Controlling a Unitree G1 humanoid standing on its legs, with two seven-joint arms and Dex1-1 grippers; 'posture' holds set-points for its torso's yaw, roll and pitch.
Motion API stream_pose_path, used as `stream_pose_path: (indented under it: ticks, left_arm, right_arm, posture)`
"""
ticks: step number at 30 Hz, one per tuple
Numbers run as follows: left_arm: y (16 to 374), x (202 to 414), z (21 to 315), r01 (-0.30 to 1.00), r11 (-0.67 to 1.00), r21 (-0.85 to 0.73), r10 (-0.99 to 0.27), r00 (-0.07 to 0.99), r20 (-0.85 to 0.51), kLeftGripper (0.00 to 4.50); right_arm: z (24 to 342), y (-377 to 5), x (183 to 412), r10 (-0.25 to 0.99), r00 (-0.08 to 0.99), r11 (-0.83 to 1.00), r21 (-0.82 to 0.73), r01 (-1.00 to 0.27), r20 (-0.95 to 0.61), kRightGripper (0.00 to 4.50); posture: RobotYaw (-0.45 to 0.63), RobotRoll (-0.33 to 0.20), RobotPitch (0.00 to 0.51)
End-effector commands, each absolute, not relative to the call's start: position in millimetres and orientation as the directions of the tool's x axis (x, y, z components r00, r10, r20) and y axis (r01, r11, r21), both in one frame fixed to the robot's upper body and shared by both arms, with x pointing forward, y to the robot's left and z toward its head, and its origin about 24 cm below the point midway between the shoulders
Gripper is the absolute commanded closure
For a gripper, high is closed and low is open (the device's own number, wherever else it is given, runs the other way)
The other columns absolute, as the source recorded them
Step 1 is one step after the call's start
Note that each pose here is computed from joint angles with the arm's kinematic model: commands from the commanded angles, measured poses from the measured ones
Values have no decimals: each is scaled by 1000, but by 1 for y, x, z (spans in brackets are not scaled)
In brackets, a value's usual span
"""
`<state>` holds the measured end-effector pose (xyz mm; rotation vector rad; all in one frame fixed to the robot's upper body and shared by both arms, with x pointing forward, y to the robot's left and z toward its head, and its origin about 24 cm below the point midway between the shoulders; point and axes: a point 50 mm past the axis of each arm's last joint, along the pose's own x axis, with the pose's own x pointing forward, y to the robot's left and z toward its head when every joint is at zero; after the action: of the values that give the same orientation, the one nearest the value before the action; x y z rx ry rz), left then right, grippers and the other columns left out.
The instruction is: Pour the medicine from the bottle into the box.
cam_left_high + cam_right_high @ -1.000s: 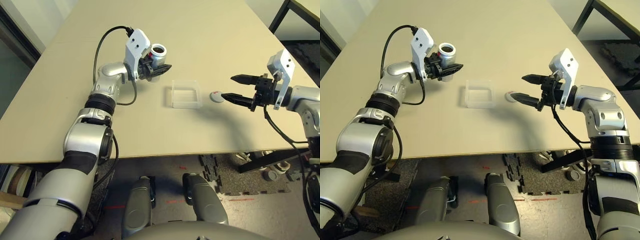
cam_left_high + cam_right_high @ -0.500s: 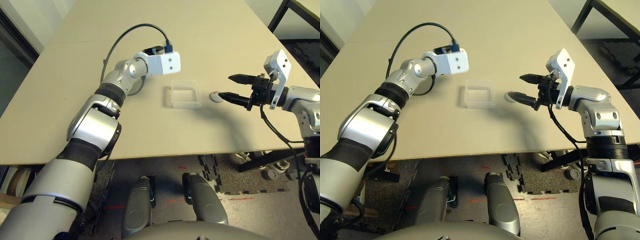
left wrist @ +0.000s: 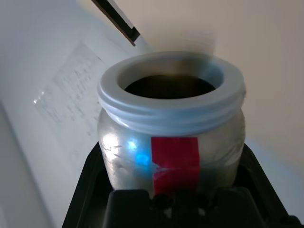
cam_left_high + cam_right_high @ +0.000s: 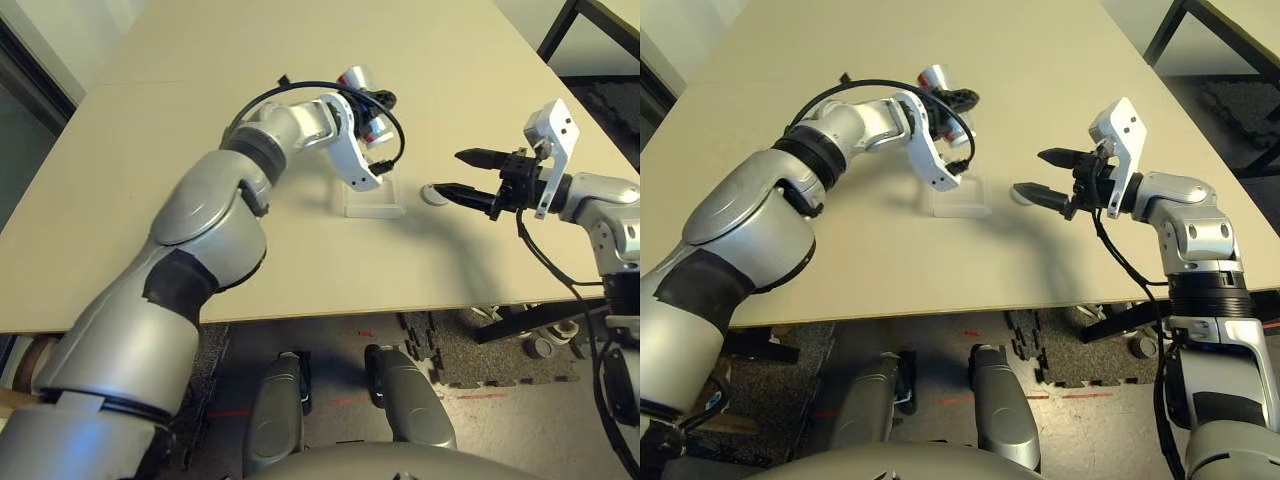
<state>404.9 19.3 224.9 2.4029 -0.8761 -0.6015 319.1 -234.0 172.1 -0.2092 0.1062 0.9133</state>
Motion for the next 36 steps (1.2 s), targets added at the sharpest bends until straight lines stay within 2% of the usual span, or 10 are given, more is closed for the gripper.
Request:
stream_pose_path:
  ticks: [1,5,9,12,14,17,22,25,31,36]
  left_arm:
    - [13,404,233,-495,-683,537,-681,697,-224,1926]
    - [14,405,235,-447,-670,592,-668,712,-218,1926]
    - [22,407,231,-332,-629,703,-641,733,-227,1926]
    - [35,411,227,-111,-489,865,-595,768,-237,1926]
    - [46,414,228,73,-303,950,-564,790,-240,1926]
    - [61,418,228,267,-35,963,-547,801,-242,1926]
    - [90,423,220,472,420,775,-545,814,-200,1926]
    - [109,424,210,523,654,546,-545,827,-139,1926]
    - [132,422,183,505,823,260,-505,860,-73,1926]
    - [139,419,170,461,874,156,-468,884,8,1926]
  right_arm:
    - [168,-229,316,788,585,571,-126,-811,-194,0]
    - [168,-228,316,787,585,571,-125,-811,-196,0]
    - [167,-229,315,787,579,564,-134,-815,-214,0]
    - [166,-229,315,787,570,550,-150,-822,-236,0]
    - [166,-229,315,788,566,544,-156,-824,-244,0]
    - [164,-228,315,790,556,531,-165,-831,-259,0]
    - [163,-227,314,795,543,517,-167,-840,-269,0]
    - [162,-226,314,798,536,507,-171,-844,-277,0]
    - [163,-227,313,800,530,502,-171,-848,-281,0]
    - [164,-230,313,798,528,499,-173,-849,-289,0]
  posture:
    - [-141,0,145]
    - [-144,0,148]
    - [-139,0,151]
    - [-134,0,152]
    - [-129,0,154]
    - [-123,0,154]
    - [-108,0,158]
    - [-104,0,158]
    - [-98,0,162]
    - [-101,0,162]
